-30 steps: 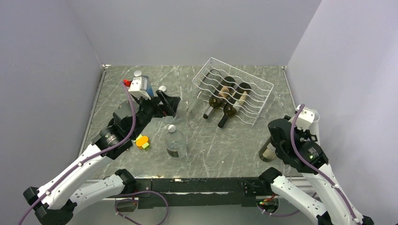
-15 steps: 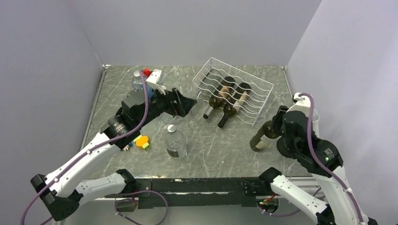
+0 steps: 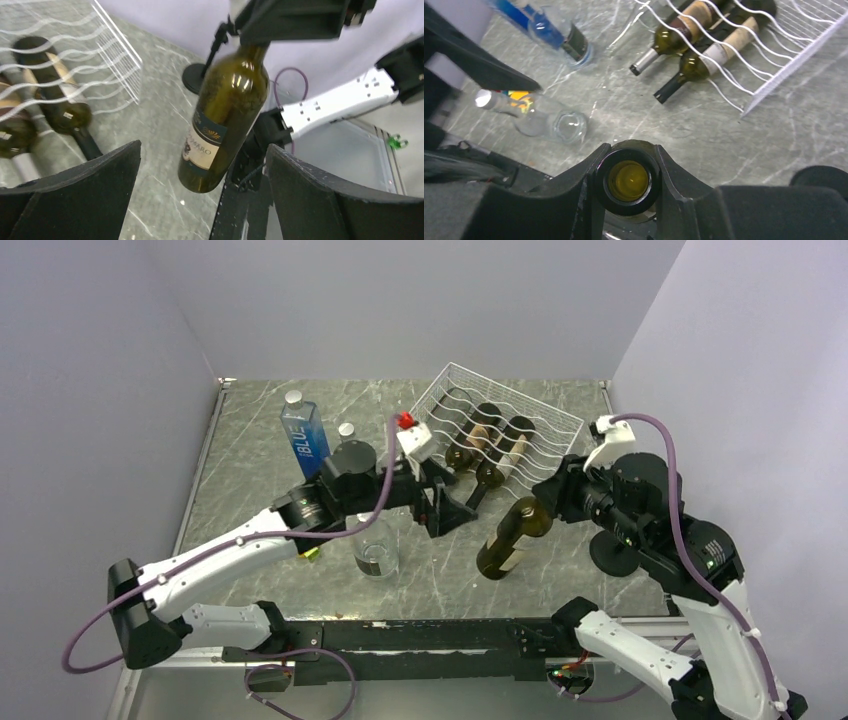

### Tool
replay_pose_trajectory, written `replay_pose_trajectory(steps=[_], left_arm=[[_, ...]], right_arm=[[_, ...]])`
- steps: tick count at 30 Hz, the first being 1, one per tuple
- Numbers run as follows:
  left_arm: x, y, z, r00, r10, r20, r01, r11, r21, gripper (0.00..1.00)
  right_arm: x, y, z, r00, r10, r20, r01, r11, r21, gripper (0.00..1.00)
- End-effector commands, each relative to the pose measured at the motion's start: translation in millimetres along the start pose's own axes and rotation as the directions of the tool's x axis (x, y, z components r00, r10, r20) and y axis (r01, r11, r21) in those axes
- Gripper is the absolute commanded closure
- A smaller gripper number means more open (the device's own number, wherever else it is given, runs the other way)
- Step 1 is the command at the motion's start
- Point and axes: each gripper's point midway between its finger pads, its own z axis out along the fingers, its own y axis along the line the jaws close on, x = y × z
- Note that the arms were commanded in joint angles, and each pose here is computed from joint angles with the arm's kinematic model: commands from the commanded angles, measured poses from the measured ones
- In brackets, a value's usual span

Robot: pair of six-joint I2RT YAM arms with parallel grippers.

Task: Put the wine bottle on the wine rack

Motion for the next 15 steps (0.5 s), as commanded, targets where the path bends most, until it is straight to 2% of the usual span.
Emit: replay_pose_trajectory(steps=[1,10,15], left_arm=[[28,-26,12,0.998,0.045,-0.045,-0.038,0.99,0.139,0.01],[85,-58,37,0.998,0.04,-0.041,-0.031,0.976,0.217,0.01],[109,-67,55,0.991,0.106,-0.086,-0.087,0.976,0.201,0.01]], right_arm=[[-31,40,-22,0.996,0.039,0.076,-0.023,0.978,-0.206,1.0],[-28,55,-41,0.998,0.047,0.05,-0.029,0.953,-0.302,1.0],[-32,66,-49,0.997,0.058,0.052,-0.035,0.933,-0.357,1.0]])
